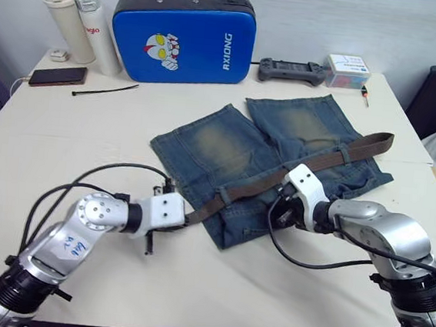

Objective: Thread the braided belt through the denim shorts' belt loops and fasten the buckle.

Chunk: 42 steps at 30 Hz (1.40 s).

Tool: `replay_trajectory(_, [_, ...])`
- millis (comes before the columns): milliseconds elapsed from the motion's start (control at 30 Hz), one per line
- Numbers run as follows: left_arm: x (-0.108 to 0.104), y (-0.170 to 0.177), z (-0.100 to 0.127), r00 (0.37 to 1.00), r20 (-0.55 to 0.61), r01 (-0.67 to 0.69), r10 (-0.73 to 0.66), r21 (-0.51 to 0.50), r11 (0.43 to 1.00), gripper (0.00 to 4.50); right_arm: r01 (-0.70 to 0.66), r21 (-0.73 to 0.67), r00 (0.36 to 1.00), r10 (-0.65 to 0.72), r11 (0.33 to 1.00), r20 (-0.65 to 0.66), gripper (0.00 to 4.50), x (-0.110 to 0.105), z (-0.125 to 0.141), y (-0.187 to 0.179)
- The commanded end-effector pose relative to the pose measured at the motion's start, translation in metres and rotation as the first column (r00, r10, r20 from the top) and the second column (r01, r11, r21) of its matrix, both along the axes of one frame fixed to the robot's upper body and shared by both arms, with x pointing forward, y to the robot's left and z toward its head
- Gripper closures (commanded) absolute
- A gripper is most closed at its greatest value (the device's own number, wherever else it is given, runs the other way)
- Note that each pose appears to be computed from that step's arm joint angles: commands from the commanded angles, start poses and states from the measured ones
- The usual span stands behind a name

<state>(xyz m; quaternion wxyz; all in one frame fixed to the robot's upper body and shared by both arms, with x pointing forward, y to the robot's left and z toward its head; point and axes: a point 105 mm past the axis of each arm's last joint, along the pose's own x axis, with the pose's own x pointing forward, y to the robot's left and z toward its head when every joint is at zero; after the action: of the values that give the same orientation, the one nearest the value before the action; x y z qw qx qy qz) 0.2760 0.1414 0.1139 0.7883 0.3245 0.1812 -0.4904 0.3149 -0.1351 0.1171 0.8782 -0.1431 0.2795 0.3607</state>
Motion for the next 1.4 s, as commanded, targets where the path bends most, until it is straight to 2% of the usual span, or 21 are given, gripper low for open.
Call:
replay_trajectory(33, [-0.009, 0.018, 0.016, 0.991, -0.108, -0.086, 0.074, -0.115, 0.99, 4.45, -0.046, -0.023, 0.998, 0.046, 0.999, -0.039, 4.5, -0.004, -0.01, 0.007])
replay_trajectory(100, [-0.015, 0.026, 0.022, 0.982, -0.16, -0.123, 0.096, -0.165, 0.979, 4.45, -0.058, -0.033, 0.997, 0.057, 0.998, -0.045, 4.5, -0.003, -0.013, 0.007])
replay_trajectory(200, [-0.025, 0.038, 0.024, 0.97, -0.211, -0.162, 0.122, -0.185, 0.969, 4.45, -0.069, -0.047, 0.997, 0.067, 0.997, -0.047, 4.5, 0.001, -0.015, 0.008])
replay_trajectory(300, [-0.034, 0.059, 0.025, 0.955, -0.249, -0.212, 0.164, -0.181, 0.96, 4.45, -0.084, -0.061, 0.996, 0.081, 0.995, -0.049, 4.5, 0.004, -0.018, 0.009])
replay_trajectory(467, [-0.045, 0.116, 0.024, 0.916, -0.265, -0.347, 0.302, -0.144, 0.927, 4.45, -0.109, -0.071, 0.993, 0.106, 0.991, -0.051, 4.5, 0.008, -0.021, 0.013])
replay_trajectory(667, [-0.064, 0.193, 0.025, 0.904, -0.127, -0.399, 0.408, 0.09, 0.912, 4.45, -0.142, -0.068, 0.989, 0.138, 0.988, -0.058, 4.5, 0.011, -0.022, 0.018])
replay_trajectory(800, [-0.08, 0.255, 0.024, 0.872, -0.009, -0.472, 0.489, 0.249, 0.846, 4.45, -0.152, -0.065, 0.987, 0.148, 0.986, -0.063, 4.5, 0.011, -0.024, 0.02])
replay_trajectory(933, [-0.089, 0.288, 0.027, 0.841, 0.065, -0.531, 0.537, 0.294, 0.795, 4.45, -0.152, -0.068, 0.987, 0.148, 0.986, -0.064, 4.5, 0.01, -0.023, 0.017])
replay_trajectory(1067, [-0.088, 0.291, 0.025, 0.845, 0.08, -0.528, 0.529, 0.277, 0.803, 4.45, -0.149, -0.068, 0.987, 0.145, 0.986, -0.065, 4.5, 0.009, -0.023, 0.015])
replay_trajectory(1200, [-0.072, 0.27, 0.028, 0.862, 0.084, -0.508, 0.501, 0.144, 0.849, 4.45, -0.148, -0.057, 0.988, 0.145, 0.987, -0.059, 4.5, 0.01, -0.02, 0.016])
replay_trajectory(1300, [-0.057, 0.242, 0.036, 0.887, 0.057, -0.458, 0.458, -0.019, 0.889, 3.2, -0.143, -0.03, 0.989, 0.141, 0.989, -0.047, 4.5, 0.011, -0.013, 0.018])
replay_trajectory(1367, [-0.056, 0.225, 0.042, 0.915, 0.024, -0.401, 0.403, -0.077, 0.913, 2.74, -0.143, -0.012, 0.989, 0.143, 0.99, -0.038, 4.5, 0.012, -0.007, 0.018])
replay_trajectory(1400, [-0.054, 0.216, 0.05, 0.924, 0.014, -0.377, 0.382, -0.133, 0.916, 2.35, -0.145, -0.001, 0.989, 0.145, 0.989, -0.029, 4.5, 0.012, -0.002, 0.017])
